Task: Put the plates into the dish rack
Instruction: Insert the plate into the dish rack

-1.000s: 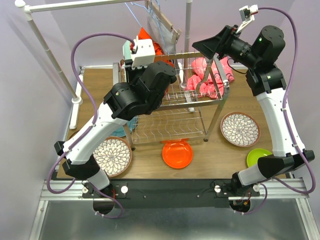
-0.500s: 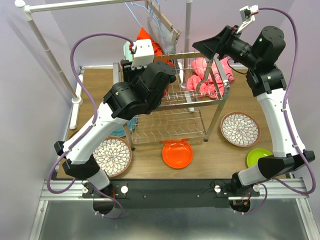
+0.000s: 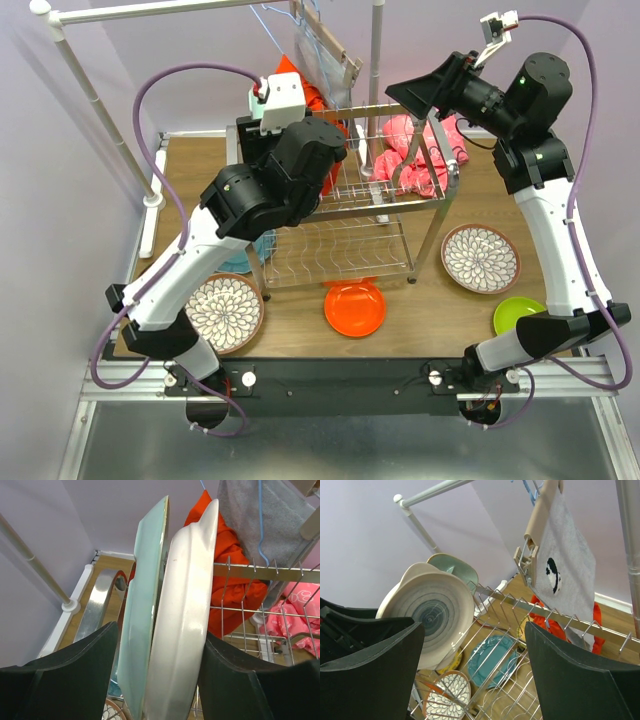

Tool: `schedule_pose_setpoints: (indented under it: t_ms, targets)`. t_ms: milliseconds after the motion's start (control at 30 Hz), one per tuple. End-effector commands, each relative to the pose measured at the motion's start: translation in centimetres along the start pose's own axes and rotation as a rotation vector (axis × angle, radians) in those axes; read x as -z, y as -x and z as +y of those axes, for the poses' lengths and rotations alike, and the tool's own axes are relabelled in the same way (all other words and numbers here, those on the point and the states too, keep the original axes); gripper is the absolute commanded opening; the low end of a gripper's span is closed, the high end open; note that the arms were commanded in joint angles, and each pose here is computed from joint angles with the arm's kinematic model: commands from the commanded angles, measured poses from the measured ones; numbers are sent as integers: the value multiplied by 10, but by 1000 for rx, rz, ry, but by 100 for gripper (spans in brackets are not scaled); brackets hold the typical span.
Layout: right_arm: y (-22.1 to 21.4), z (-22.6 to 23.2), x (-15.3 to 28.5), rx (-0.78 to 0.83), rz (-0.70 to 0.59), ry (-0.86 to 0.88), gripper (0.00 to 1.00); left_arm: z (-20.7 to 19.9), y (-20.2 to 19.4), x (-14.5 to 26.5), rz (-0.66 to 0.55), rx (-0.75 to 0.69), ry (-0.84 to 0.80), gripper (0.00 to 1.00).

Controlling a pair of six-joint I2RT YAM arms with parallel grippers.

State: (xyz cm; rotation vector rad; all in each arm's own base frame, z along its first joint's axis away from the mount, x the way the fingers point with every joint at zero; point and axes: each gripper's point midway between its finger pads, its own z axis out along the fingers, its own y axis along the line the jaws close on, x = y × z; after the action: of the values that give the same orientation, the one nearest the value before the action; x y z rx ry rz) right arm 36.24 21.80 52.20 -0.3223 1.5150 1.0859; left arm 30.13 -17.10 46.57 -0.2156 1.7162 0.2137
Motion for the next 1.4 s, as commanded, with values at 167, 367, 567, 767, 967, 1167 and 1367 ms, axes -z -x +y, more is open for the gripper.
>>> schedule_pose_setpoints:
  t_ms: [167,367,567,767,967,1167,1367]
  targets:
    - [4,8,6,19,-15,1,90,23,44,14,-67,180,-54,74]
    - [3,6,4,16,-11,2,90,19,46,16,-66,195,-88,75]
    - [3,5,4,14,-10,0,90,9,44,16,-62,181,-132,75]
    - [3,6,4,18,-11,0,90,1,39,14,-50,164,-152,75]
    - [0,4,4,15,-5,-1,90,-2,36,14,-46,154,-163,75]
    - [0,6,6,15,-5,0,90,-6,33,13,-44,134,-167,76]
    - [0,7,6,14,-6,1,90,3,17,4,-15,54,-57,75]
